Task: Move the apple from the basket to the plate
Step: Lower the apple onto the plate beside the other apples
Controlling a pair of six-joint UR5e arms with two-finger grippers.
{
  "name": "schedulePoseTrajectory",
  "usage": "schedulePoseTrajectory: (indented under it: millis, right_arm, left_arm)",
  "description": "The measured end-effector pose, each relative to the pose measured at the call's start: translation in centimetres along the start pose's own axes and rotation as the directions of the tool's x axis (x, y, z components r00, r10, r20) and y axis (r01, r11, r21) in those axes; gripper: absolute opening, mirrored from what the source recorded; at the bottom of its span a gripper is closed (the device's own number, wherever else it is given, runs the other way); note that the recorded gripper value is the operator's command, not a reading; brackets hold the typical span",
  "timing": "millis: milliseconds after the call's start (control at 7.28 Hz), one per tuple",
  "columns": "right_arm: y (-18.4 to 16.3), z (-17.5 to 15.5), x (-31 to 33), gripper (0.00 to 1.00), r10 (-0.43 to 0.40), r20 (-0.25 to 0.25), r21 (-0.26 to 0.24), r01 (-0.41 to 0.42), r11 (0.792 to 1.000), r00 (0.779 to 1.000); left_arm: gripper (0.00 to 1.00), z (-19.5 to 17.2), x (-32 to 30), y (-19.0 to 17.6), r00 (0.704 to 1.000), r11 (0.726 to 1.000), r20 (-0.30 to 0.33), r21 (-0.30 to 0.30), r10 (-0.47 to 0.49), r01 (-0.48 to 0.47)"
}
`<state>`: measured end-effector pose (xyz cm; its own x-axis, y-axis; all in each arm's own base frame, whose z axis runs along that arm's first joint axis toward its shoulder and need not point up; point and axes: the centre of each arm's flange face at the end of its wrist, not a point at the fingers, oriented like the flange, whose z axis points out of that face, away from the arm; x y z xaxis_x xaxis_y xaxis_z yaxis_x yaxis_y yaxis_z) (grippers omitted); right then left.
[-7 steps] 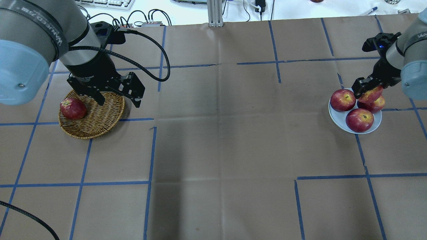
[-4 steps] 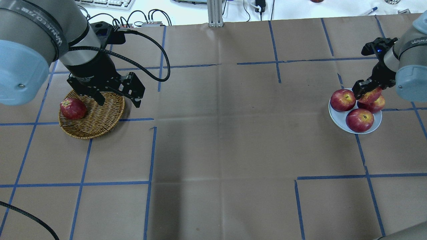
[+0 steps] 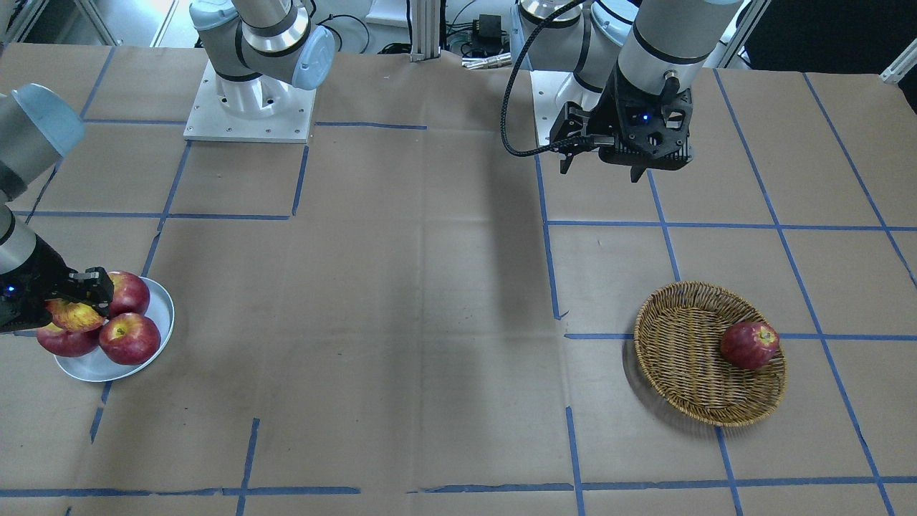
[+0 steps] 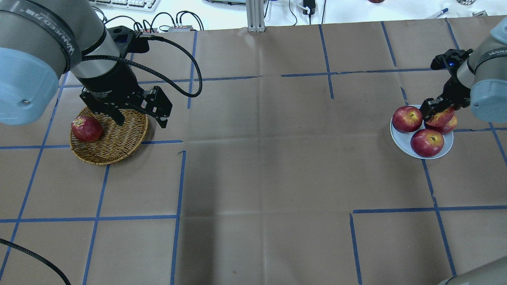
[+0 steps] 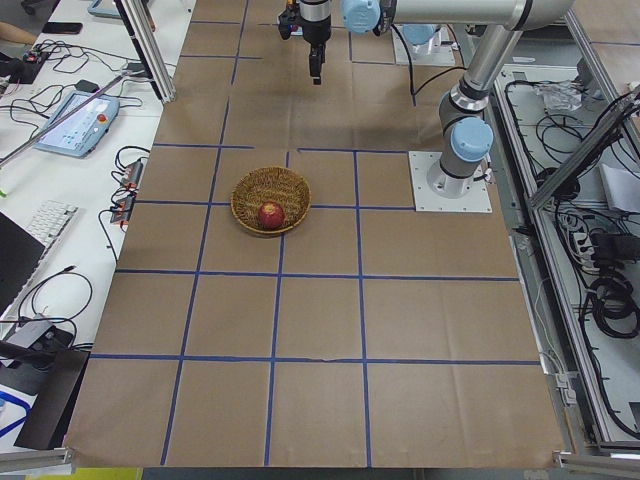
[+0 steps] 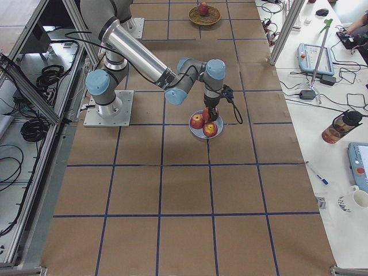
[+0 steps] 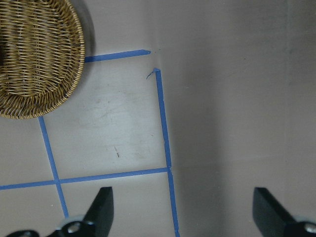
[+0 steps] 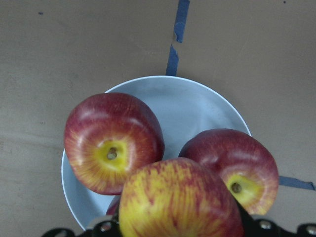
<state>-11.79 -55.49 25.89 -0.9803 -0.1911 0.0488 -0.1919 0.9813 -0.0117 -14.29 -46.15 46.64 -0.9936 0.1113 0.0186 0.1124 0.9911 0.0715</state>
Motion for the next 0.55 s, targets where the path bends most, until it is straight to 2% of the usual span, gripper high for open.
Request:
schedulePoseTrajectory:
  millis: [137, 550]
  right_arm:
    - [0.00, 0.25, 0.01, 1.00, 0.000, 0.004, -0.005, 0.000, 1.000, 1.000]
    - [-0.26, -0.21, 0.21, 1.00, 0.004, -0.002, 0.005, -0.004, 1.000, 1.000]
  left_arm:
    - [0.99, 0.00, 0.00, 0.00, 1.000, 1.000, 0.000, 0.000, 0.000, 0.000]
    - [0.99, 0.00, 0.00, 0.00, 1.000, 1.000, 0.000, 0.000, 0.000, 0.000]
